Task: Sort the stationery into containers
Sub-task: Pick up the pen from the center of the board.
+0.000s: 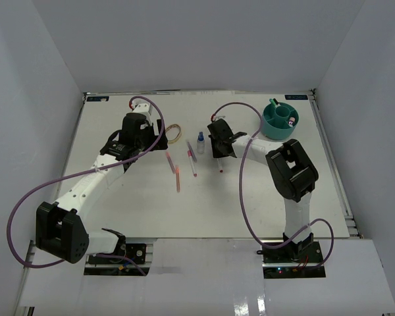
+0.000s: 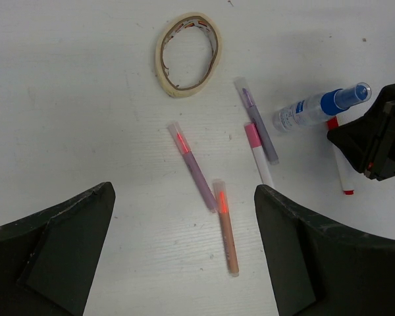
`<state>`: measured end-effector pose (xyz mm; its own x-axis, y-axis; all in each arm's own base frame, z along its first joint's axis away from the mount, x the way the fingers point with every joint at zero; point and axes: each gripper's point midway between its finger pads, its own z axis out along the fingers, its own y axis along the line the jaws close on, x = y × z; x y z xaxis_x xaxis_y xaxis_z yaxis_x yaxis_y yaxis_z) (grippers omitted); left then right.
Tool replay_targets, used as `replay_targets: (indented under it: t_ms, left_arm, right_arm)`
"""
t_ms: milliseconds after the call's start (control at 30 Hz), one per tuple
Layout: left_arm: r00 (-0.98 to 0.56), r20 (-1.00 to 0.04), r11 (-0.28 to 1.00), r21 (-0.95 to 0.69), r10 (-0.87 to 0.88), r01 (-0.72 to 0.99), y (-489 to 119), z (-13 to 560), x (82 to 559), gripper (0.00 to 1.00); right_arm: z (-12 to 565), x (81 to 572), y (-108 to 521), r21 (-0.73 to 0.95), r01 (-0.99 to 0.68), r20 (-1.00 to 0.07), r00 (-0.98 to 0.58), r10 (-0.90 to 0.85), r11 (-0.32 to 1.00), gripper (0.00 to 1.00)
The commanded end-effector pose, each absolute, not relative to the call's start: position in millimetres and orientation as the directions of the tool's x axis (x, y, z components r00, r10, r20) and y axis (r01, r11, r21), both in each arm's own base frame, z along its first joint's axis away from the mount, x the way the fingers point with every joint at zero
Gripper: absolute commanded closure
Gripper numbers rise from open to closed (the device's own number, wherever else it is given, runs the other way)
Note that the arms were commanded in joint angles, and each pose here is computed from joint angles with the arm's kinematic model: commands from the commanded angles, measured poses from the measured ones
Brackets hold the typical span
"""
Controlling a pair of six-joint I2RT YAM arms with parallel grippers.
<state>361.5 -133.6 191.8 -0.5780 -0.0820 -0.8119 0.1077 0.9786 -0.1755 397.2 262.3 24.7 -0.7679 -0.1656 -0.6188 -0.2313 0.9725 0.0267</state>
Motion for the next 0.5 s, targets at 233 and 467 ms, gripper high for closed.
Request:
replay_targets:
  t_ms: [233, 467]
  left_arm:
    - [-0.546, -0.833, 0.976, -0.182, -0.09, 0.117, -133.1, 208.3, 361.9, 0.02]
    - [-0.551, -0.829, 0.974, -0.189, -0.092, 0.122, -134.9, 207.2, 361.6, 0.02]
  right_arm:
    - [14.2, 331.0, 204.9, -0.064, -0.248, -0.517, -0.821, -0.245, 0.967, 0.82]
    - [13.6, 293.8, 179.5, -0.097, -0.297, -0.441, -0.843, -0.309, 0.95, 0.77]
